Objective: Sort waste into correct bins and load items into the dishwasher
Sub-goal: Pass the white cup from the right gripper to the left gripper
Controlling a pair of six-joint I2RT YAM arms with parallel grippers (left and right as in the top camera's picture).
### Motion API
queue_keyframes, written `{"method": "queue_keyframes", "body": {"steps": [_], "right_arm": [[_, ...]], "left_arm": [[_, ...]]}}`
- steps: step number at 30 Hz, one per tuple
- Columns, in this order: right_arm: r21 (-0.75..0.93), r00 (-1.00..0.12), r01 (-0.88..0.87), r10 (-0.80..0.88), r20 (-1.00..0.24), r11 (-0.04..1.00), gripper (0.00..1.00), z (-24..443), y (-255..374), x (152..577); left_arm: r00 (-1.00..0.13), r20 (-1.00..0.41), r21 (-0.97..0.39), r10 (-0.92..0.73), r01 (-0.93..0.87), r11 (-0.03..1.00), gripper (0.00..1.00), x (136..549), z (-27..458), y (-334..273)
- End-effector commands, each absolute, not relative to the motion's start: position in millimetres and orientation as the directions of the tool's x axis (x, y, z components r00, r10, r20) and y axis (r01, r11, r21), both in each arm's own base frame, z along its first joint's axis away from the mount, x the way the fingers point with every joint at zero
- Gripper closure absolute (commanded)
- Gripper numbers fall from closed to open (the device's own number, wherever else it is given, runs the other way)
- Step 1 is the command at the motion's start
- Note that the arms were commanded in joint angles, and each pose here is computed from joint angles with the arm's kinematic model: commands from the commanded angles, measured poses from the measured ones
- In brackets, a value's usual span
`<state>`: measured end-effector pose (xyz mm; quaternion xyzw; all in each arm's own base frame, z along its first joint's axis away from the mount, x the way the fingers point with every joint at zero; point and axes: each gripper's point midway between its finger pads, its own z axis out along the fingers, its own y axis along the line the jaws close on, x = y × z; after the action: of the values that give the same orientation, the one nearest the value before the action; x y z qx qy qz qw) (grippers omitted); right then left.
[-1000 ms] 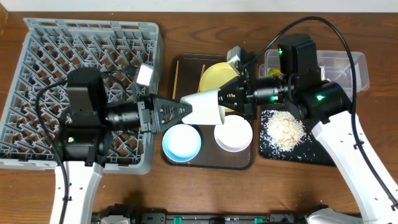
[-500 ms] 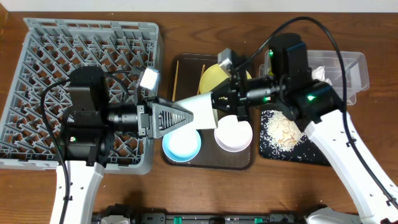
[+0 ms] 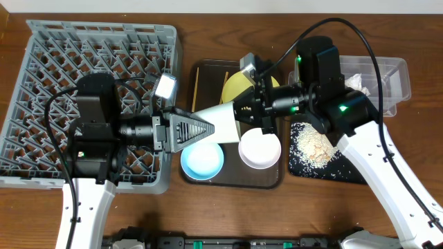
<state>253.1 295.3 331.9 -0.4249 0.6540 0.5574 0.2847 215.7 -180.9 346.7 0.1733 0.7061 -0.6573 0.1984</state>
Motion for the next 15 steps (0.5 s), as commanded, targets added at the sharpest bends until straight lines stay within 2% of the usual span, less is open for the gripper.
{"method": "queue_keyframes", "body": {"steps": [1,6,9,11,14,15], "right_arm": [[0.492,-0.501,-0.865,-0.248,-0.829,0.105,0.99,320.9,300.4,266.5],[0.491,-0.501,-0.865,-0.248,-0.829,0.105,0.99,320.9,300.4,266.5],[0.492,-0.502,-0.864,-0.248,-0.829,0.104,0.99,320.8,300.4,266.4],[0.492,-0.502,-0.864,-0.249,-0.828,0.105,0.93,320.8,300.3,266.3],[0.491,-0.502,-0.865,-0.246,-0.829,0.108,0.74,320.9,299.5,267.6],[0.49,-0.501,-0.865,-0.244,-0.83,0.11,0.74,321.1,298.8,268.5]], "left_arm": [[-0.845,-0.534,-0.845,0.017,0.534,0.02,0.25,203.7,359.1,-182.5],[-0.845,-0.534,-0.845,0.017,0.534,0.02,0.26,203.9,359.0,-182.5],[-0.845,-0.535,-0.845,0.017,0.535,0.021,0.34,204.0,359.0,-182.5],[-0.844,-0.536,-0.844,0.013,0.536,0.028,0.38,205.3,358.3,-182.5],[-0.843,-0.539,-0.841,-0.006,0.537,0.061,0.39,210.9,355.2,-182.2],[-0.842,-0.539,-0.841,-0.013,0.536,0.074,0.39,213.2,354.0,-182.1]]}}
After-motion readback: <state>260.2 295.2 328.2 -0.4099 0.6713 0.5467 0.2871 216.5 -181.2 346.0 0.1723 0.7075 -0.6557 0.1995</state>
